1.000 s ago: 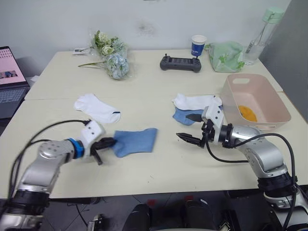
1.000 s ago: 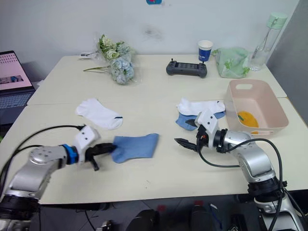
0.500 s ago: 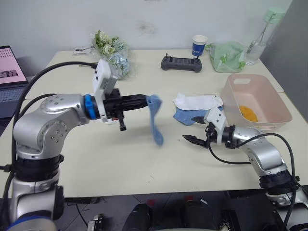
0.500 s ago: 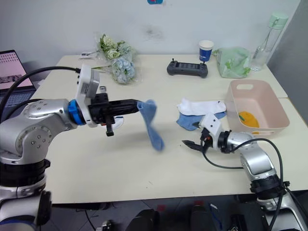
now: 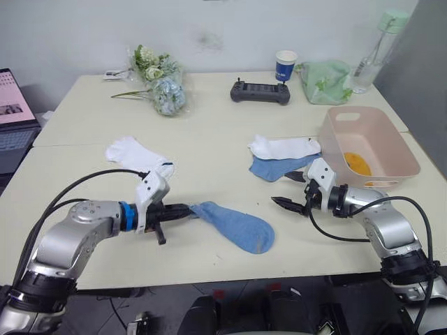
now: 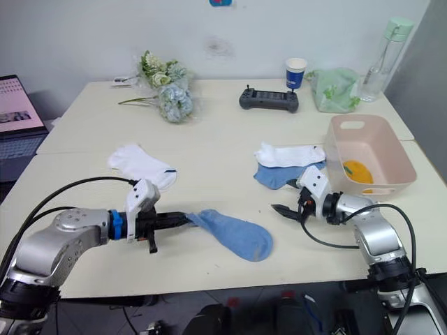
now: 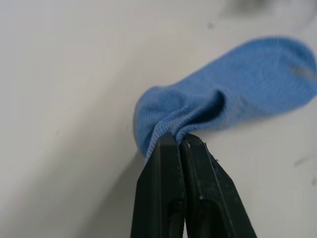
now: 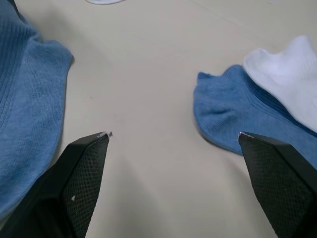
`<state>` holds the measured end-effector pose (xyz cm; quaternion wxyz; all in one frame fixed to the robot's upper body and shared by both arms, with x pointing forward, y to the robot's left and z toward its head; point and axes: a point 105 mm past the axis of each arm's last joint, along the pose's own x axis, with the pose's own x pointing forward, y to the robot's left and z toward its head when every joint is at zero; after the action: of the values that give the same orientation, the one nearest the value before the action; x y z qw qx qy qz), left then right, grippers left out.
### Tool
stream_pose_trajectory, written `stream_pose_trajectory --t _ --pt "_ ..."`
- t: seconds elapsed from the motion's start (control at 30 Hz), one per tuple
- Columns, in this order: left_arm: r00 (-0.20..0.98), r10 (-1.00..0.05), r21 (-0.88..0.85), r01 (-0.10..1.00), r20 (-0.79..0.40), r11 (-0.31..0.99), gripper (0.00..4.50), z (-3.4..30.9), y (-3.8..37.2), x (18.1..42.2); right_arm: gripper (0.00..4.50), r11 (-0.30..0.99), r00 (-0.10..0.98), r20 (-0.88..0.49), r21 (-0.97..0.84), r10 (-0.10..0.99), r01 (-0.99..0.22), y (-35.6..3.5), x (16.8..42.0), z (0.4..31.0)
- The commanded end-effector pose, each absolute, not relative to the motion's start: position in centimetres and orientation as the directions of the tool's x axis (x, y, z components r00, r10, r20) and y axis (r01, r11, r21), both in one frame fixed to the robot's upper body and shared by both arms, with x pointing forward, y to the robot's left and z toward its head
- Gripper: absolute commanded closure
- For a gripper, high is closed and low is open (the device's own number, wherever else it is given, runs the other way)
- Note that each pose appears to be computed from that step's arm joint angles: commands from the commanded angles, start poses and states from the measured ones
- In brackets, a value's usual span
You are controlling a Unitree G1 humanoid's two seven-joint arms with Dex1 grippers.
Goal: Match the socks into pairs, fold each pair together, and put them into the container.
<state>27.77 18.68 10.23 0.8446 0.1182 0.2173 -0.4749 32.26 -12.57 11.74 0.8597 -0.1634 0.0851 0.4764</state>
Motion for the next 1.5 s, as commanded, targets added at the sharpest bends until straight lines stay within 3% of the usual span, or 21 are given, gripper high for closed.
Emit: stream_pose_trajectory --t 0.03,0.2,0.5,0.63,0.97,1.07,1.27,1.5 --pt "0.475 -0.761 0.054 0.861 -0.441 0.506 4.48 11.5 18.7 27.9 0.0 0.384 0.409 -0.292 -0.141 0.864 -0.912 -11.2 29.7 12.9" --pt "0.452 -0.772 0.097 0.883 -0.447 0.46 4.48 11.6 18.7 26.8 0.0 0.223 0.229 -0.44 -0.068 0.868 -0.973 -10.6 25.9 10.3" --pt "0.432 -0.78 0.157 0.9 -0.452 0.407 4.48 11.2 18.2 26.1 0.0 0.222 0.223 -0.447 -0.056 0.866 -0.973 -9.0 25.4 8.3" --pt "0.43 -0.776 0.156 0.9 -0.462 0.406 4.5 10.8 18.2 25.9 1.0 0.217 0.23 -0.479 -0.083 0.847 -0.973 -9.3 25.6 7.3" --pt "0.424 -0.778 0.156 0.903 -0.463 0.399 4.5 10.9 18.1 25.8 4.48 0.23 0.245 -0.468 -0.09 0.849 -0.969 -9.5 25.8 7.2" --pt "0.4 -0.784 0.161 0.915 -0.474 0.37 4.5 11.0 17.8 25.2 4.48 0.266 0.279 -0.431 -0.091 0.858 -0.96 -9.6 26.5 8.0" --pt "0.283 -0.821 0.123 0.959 -0.496 0.257 4.5 10.3 14.8 22.3 4.48 0.343 0.393 -0.361 -0.198 0.846 -0.918 -9.1 31.9 10.9" --pt "0.283 -0.851 0.138 0.959 -0.443 0.248 4.5 9.8 11.2 23.2 4.48 0.287 0.339 -0.301 -0.205 0.891 -0.936 -3.8 34.6 11.2"
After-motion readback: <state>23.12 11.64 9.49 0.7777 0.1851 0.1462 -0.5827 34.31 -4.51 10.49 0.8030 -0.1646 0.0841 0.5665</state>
